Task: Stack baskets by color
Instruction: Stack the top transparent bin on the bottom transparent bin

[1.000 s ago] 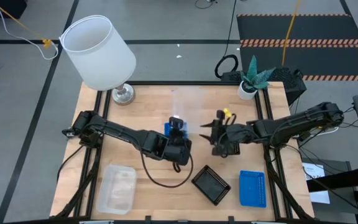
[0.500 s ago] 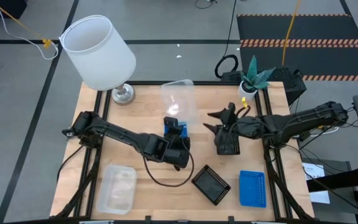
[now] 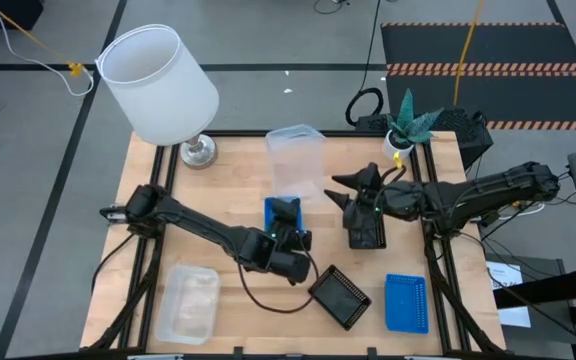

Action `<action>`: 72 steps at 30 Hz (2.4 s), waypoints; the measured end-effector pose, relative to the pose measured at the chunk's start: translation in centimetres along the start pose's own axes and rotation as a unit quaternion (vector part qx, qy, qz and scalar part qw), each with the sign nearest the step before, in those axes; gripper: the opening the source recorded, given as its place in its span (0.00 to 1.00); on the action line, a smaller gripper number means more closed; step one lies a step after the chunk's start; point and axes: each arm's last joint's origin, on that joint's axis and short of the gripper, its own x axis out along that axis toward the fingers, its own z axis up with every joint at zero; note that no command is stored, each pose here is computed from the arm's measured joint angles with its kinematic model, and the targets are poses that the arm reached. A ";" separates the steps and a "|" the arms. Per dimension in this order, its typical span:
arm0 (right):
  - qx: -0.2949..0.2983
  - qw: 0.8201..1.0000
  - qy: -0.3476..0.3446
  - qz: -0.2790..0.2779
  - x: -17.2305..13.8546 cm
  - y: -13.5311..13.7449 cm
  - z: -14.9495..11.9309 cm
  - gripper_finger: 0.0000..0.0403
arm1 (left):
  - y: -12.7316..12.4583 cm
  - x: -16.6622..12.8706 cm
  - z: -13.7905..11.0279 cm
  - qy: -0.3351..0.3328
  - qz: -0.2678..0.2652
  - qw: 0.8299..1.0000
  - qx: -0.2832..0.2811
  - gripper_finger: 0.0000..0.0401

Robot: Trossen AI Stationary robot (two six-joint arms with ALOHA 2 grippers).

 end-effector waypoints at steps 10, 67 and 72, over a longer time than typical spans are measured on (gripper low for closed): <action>-0.013 1.000 0.002 0.011 0.0 0.1 0.0 0.55 | -1.7 1.0 0.3 0.018 0.017 0.998 0.060 0.01; -0.114 0.986 -0.022 -0.120 3.0 -0.2 -1.3 0.00 | -0.8 -0.2 3.0 -0.060 0.001 0.995 -0.080 0.59; -0.113 0.986 -0.022 -0.120 3.0 -0.2 -1.3 0.00 | -0.7 -1.0 3.4 -0.077 0.001 0.992 -0.097 0.68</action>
